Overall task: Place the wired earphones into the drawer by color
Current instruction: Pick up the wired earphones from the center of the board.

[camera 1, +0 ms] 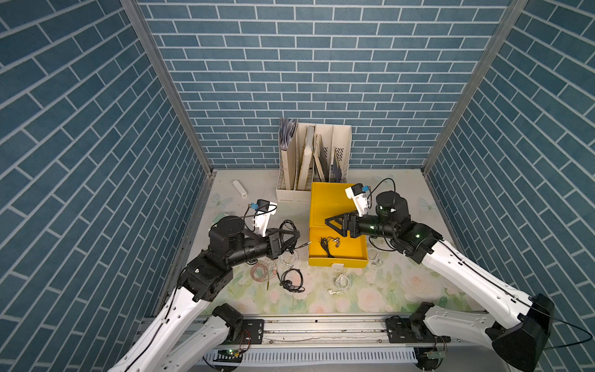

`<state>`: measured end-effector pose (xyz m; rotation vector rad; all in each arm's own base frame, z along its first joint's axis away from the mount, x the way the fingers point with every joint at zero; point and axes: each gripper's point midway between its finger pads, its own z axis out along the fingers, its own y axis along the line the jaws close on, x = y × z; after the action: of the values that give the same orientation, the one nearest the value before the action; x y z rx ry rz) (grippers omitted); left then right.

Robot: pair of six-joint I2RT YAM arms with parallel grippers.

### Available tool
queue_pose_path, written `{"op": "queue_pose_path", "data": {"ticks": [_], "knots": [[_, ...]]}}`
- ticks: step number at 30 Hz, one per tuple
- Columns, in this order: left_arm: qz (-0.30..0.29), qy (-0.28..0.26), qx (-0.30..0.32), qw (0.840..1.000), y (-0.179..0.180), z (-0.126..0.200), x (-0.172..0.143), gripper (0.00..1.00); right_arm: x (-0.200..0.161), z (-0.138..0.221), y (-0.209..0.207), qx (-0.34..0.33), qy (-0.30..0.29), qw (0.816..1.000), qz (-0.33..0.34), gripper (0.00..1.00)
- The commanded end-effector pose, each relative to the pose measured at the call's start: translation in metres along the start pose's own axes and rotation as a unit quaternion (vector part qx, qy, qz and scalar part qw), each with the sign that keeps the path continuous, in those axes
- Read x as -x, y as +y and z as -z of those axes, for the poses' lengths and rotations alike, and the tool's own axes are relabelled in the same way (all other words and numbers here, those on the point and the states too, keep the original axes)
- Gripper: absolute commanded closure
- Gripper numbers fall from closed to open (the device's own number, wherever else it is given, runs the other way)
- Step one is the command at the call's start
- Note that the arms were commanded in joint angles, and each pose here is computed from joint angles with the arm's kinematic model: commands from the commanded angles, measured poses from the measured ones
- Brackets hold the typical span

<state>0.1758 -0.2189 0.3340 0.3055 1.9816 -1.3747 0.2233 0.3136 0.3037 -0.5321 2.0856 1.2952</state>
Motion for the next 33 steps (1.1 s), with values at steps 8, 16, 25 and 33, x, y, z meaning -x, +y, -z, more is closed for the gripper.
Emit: {"op": "queue_pose_path", "data": {"ticks": [8, 16, 25, 33], "knots": [[-0.012, -0.022, -0.087, 0.996, -0.034, 0.008, 0.008, 0.99, -0.005, -0.021, 0.042, 0.172, 0.013, 0.985, 0.014, 0.38], [-0.009, -0.029, -0.102, 0.994, -0.038, 0.009, 0.009, 1.00, -0.024, -0.042, 0.060, 0.230, 0.044, 0.972, 0.013, 0.38], [-0.005, -0.031, -0.102, 0.994, -0.036, 0.008, 0.009, 1.00, -0.042, -0.061, 0.084, 0.276, 0.068, 0.959, 0.012, 0.38], [-0.005, -0.031, -0.098, 0.995, -0.032, 0.007, 0.006, 1.00, -0.041, -0.053, 0.098, 0.300, 0.059, 0.952, 0.015, 0.39]]}}
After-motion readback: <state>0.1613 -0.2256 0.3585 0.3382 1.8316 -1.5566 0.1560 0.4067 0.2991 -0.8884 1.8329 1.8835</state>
